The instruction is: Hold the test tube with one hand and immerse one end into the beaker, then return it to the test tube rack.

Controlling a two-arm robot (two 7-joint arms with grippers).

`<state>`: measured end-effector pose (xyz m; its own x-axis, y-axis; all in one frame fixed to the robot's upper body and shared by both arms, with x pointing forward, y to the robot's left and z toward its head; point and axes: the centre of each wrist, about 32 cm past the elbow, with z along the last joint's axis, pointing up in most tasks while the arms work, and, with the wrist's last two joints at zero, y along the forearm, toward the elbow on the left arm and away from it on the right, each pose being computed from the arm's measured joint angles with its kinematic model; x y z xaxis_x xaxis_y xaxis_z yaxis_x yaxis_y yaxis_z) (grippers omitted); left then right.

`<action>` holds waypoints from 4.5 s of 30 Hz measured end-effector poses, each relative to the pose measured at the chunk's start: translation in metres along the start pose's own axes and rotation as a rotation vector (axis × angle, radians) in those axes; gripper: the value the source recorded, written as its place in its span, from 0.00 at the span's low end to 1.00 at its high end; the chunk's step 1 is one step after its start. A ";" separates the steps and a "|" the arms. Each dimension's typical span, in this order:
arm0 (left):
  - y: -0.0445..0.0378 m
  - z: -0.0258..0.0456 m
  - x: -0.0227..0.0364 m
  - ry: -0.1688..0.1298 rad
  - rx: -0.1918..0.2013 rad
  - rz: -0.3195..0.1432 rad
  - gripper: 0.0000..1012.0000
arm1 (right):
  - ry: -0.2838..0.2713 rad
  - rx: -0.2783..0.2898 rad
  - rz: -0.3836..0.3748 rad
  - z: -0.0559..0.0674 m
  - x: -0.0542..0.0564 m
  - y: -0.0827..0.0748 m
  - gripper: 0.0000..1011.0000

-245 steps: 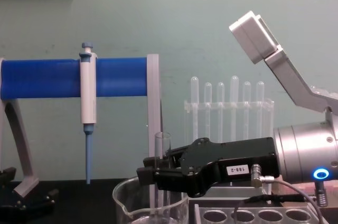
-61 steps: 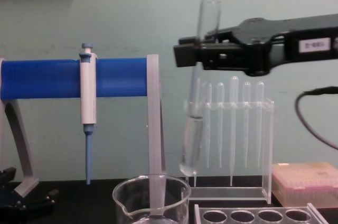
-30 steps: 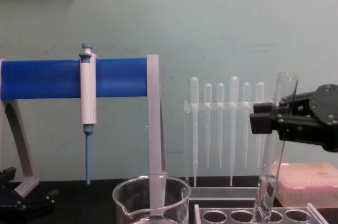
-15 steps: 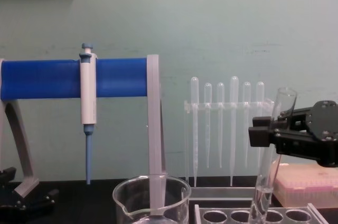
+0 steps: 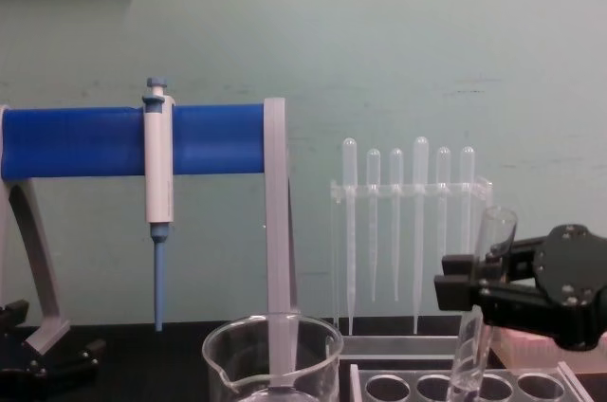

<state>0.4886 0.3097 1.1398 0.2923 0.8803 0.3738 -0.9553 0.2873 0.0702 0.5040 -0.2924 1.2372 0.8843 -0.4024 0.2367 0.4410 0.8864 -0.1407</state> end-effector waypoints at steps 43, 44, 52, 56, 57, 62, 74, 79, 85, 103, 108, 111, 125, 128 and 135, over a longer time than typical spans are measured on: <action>0.0000 0.0000 0.0000 0.000 0.000 0.000 0.99 | 0.014 -0.030 -0.026 -0.021 0.000 0.007 0.42; 0.0000 0.0000 0.0000 0.000 0.000 0.000 0.99 | 0.014 -0.030 -0.026 -0.021 0.000 0.007 0.48; 0.0000 0.0000 0.0000 0.000 0.000 0.000 0.99 | -0.008 0.003 -0.060 -0.013 -0.005 0.003 0.72; 0.0000 0.0000 0.0000 0.000 0.000 0.000 0.99 | -0.014 0.041 -0.096 -0.007 -0.010 -0.002 0.83; 0.0000 0.0000 0.0000 0.000 0.000 0.000 0.99 | -0.016 0.057 -0.112 -0.004 -0.012 -0.003 0.87; 0.0000 0.0000 -0.0001 0.000 0.000 0.000 0.99 | -0.016 0.105 -0.171 0.002 -0.018 -0.010 0.97; 0.0000 0.0000 0.0000 0.000 0.000 0.000 0.99 | 0.072 0.217 -0.490 -0.006 -0.049 -0.020 0.99; 0.0000 0.0000 0.0000 0.000 0.000 0.000 0.99 | 0.080 0.185 -0.635 -0.012 -0.063 -0.015 0.99; 0.0000 0.0000 0.0000 0.000 0.000 0.000 0.99 | 0.077 0.120 -0.774 -0.026 -0.074 -0.005 0.99; 0.0000 0.0000 0.0000 0.000 0.000 0.000 0.99 | 0.121 -0.019 -0.837 -0.058 -0.074 0.005 0.99; 0.0000 0.0000 0.0000 0.000 0.000 0.000 0.99 | 0.121 -0.024 -0.831 -0.058 -0.073 0.005 0.99; 0.0000 0.0000 0.0000 0.000 0.000 0.000 0.99 | 0.121 -0.024 -0.831 -0.058 -0.073 0.005 0.99; 0.0000 0.0000 0.0000 0.000 0.000 0.000 0.99 | 0.121 -0.023 -0.830 -0.058 -0.074 0.005 0.99; 0.0000 0.0000 0.0000 0.000 0.000 0.000 0.99 | 0.121 -0.023 -0.829 -0.058 -0.074 0.005 0.99; 0.0000 0.0000 0.0000 0.000 0.000 0.000 0.99 | 0.121 -0.022 -0.829 -0.058 -0.074 0.005 0.99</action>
<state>0.4886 0.3097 1.1398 0.2923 0.8803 0.3738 -0.9553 0.2874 0.0702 0.4500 -0.2717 1.1633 0.2822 -0.9447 0.1671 0.9573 0.2886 0.0145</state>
